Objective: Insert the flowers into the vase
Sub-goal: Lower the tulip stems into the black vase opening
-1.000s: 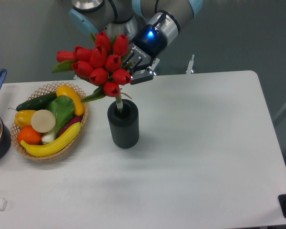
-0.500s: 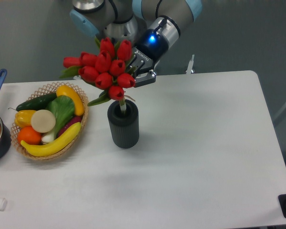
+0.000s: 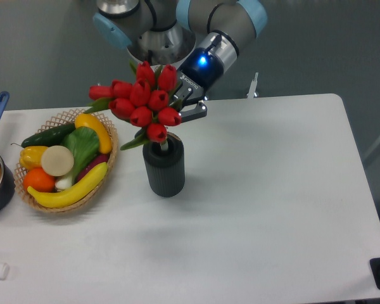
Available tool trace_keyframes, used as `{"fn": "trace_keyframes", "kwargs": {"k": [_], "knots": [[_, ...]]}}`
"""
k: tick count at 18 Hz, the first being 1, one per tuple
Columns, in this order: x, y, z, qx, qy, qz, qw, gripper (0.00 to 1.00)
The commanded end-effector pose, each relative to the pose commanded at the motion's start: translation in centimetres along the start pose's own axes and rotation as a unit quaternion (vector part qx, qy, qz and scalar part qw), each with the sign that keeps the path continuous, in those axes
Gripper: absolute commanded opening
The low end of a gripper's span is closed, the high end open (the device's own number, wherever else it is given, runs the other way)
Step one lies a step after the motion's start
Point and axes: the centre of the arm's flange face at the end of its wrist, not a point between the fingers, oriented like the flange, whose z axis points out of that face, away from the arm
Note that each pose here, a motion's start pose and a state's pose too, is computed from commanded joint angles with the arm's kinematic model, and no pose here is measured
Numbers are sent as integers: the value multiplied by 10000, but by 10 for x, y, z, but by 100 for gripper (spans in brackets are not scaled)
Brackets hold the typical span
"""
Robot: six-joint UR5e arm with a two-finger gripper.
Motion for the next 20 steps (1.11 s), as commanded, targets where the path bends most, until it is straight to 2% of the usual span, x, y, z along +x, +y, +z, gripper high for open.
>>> {"fn": "trace_keyframes", "kwargs": {"k": [20], "knots": [[-4,48,7,-78,76,-292,9995,19]]}}
